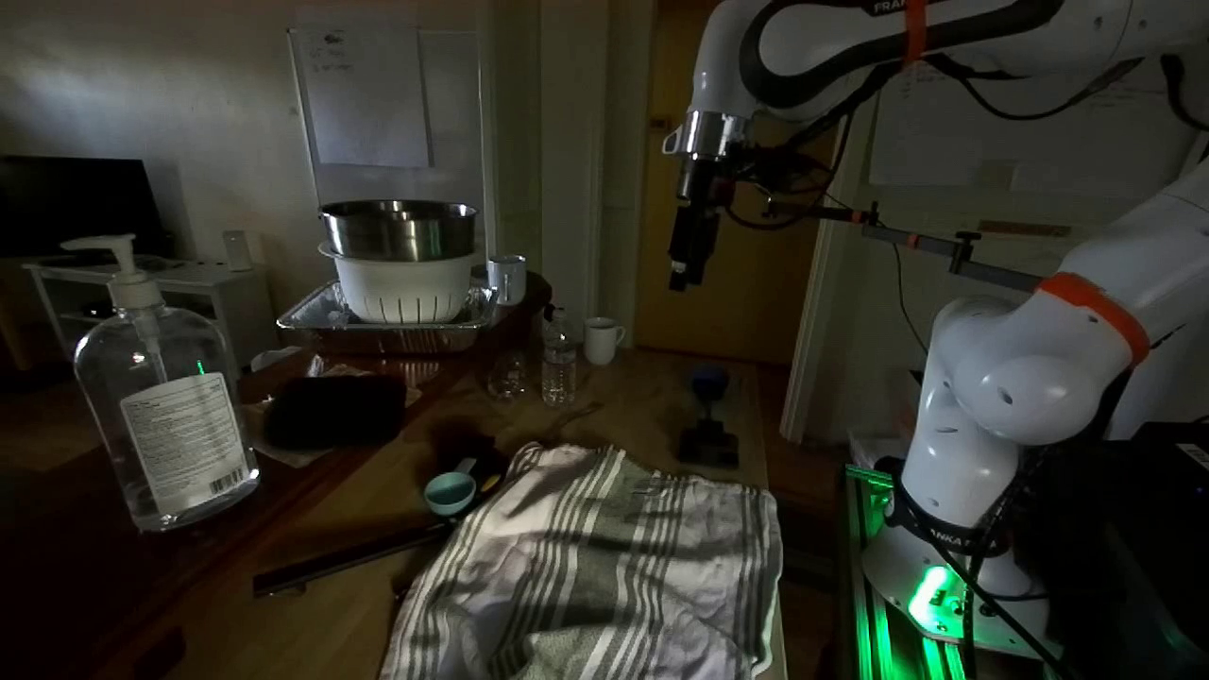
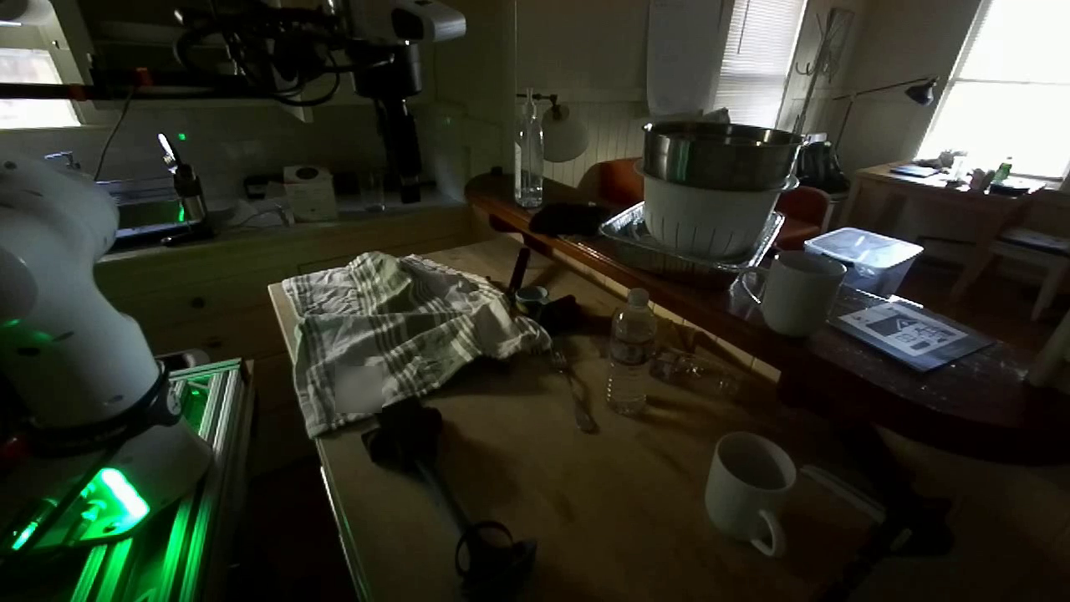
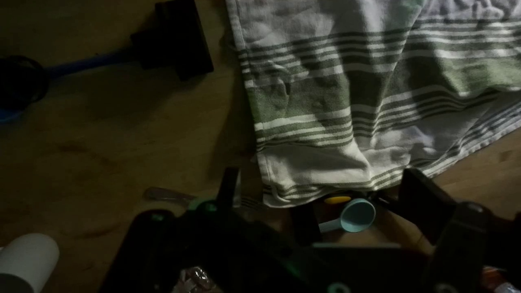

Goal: Pull the tea towel to the left

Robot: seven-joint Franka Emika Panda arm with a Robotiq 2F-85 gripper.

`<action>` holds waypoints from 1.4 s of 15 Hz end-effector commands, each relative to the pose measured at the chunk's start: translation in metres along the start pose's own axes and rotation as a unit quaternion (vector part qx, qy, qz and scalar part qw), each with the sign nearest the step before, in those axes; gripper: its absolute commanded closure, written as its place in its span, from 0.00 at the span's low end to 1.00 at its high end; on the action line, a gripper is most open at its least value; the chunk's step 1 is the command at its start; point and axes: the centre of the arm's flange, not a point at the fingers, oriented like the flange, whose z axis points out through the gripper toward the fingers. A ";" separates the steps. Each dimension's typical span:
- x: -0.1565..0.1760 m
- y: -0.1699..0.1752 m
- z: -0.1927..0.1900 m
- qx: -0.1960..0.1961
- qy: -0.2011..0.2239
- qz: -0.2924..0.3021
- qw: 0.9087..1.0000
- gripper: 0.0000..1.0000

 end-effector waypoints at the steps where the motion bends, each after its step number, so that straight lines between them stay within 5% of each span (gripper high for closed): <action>1: 0.038 0.009 0.051 0.023 0.017 -0.002 1.000 0.00; 5: 0.072 0.021 0.113 0.043 0.053 -0.017 0.998 0.00; 11: 0.105 0.032 0.197 0.040 0.053 -0.045 0.997 0.00; 13: 0.087 0.029 0.184 0.037 0.042 -0.037 0.998 0.00; 21: 0.112 0.029 0.216 0.067 0.039 -0.034 0.996 0.00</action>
